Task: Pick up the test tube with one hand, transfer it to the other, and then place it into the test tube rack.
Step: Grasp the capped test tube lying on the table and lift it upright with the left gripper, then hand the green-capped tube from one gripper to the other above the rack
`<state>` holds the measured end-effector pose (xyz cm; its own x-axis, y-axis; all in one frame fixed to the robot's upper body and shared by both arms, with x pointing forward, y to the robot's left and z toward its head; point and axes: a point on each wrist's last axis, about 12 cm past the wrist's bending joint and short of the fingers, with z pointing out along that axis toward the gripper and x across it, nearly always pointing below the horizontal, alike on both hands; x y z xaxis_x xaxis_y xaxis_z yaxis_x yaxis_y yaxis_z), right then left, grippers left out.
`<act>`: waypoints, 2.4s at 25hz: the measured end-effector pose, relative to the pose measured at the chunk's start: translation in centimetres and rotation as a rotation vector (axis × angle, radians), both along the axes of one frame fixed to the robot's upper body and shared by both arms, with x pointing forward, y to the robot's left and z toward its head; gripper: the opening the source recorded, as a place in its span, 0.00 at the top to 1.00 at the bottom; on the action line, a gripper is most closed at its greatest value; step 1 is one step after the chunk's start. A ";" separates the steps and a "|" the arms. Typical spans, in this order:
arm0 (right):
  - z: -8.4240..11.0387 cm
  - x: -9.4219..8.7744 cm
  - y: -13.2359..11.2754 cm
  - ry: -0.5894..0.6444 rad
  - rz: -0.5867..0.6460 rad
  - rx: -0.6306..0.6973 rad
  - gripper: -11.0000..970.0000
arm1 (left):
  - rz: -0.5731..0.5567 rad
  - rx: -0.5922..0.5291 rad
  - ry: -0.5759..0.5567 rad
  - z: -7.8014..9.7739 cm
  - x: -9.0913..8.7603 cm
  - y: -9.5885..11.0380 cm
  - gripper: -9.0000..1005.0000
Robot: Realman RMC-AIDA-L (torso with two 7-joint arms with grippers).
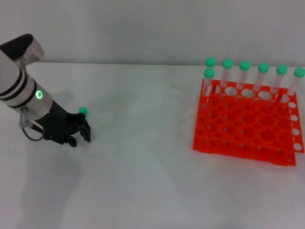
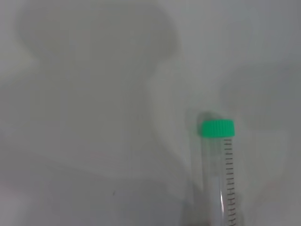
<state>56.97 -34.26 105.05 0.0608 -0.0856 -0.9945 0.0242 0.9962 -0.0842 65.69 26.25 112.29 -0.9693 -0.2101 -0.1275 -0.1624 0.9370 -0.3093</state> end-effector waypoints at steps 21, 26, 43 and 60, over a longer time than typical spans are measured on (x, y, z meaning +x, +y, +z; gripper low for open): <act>0.1 0.0 -0.1 -0.002 -0.002 -0.002 0.10 | 0.014 -0.021 -0.011 -0.2 -0.1 0.6 0.66; 0.1 0.0 -0.2 -0.004 -0.005 -0.001 0.10 | 0.011 -0.029 -0.013 -0.4 -0.3 1.0 0.81; 0.2 0.1 -0.1 -0.014 -0.004 0.002 0.10 | -0.068 -0.345 -0.464 0.9 1.1 2.2 0.81; -0.5 -1.1 -0.6 0.006 0.006 0.073 0.10 | -0.169 -0.181 -1.279 -3.8 -2.5 -1.6 0.81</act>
<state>55.83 -34.90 104.53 0.0547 -0.0129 -0.9984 0.0177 0.9998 -0.0120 63.24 24.64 108.47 -0.1992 -0.2098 -0.9572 0.4542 0.8458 -0.2799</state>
